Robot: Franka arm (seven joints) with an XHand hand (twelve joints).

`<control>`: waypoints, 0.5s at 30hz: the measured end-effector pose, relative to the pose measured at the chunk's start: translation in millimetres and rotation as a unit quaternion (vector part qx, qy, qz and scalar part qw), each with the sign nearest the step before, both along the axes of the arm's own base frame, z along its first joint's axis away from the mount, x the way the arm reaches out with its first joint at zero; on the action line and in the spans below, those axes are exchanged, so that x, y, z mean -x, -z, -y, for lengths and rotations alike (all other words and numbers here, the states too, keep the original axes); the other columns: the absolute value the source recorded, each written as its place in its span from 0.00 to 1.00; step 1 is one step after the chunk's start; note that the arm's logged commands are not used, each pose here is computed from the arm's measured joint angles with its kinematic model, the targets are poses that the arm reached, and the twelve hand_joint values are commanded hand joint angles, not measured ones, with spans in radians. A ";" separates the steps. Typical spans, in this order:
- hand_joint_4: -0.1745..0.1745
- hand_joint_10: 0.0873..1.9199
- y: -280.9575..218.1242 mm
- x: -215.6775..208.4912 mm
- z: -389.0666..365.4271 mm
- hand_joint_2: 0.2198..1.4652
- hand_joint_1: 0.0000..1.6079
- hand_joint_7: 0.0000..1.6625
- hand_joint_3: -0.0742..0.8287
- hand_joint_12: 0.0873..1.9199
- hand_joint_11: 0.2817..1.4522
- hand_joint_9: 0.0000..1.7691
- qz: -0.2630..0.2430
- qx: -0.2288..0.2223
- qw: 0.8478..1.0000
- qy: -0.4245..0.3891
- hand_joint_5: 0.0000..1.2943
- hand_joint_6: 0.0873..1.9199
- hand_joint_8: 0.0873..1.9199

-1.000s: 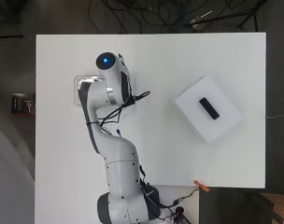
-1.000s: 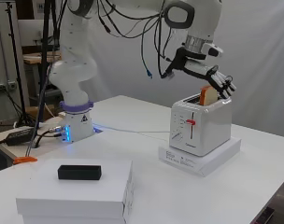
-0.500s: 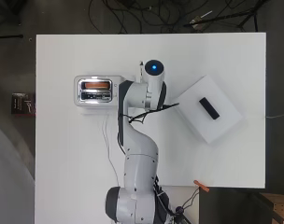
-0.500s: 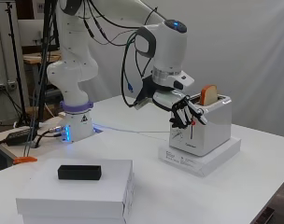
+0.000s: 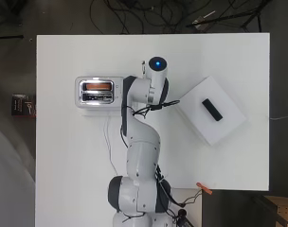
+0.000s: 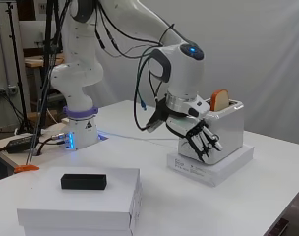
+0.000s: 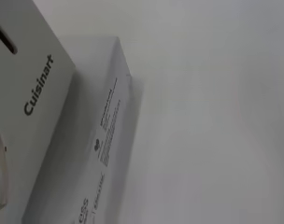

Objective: Teleoperate dual arm-hand system to toast a bread

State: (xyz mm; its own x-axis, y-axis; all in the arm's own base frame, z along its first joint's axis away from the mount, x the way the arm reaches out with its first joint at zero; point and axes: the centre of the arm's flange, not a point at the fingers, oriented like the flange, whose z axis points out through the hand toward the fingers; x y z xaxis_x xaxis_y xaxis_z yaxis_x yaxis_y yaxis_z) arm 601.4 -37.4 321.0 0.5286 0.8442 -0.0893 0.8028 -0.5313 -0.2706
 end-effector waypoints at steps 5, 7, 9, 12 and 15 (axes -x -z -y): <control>0.45 0.00 28.1 5.0 -2.4 0.70 0.07 0.36 0.09 0.00 0.20 0.39 -0.018 0.024 1.000 -0.003 0.21 0.00 0.00; 0.46 0.00 41.6 11.9 -3.1 0.70 0.07 0.36 0.08 0.00 0.21 0.39 -0.025 0.031 0.999 -0.003 0.22 0.00 0.00; 0.47 0.00 54.8 20.2 -2.2 0.68 0.06 0.36 0.06 0.00 0.21 0.38 -0.034 0.037 0.999 -0.001 0.22 0.00 0.00; 0.47 0.00 65.1 27.5 -0.7 0.66 0.05 0.35 0.06 0.00 0.21 0.37 -0.037 0.041 0.998 0.001 0.22 0.00 0.00; 0.47 0.00 68.0 28.2 0.6 0.68 0.01 0.34 0.08 0.00 0.19 0.35 -0.045 0.041 0.998 0.003 0.22 0.00 0.00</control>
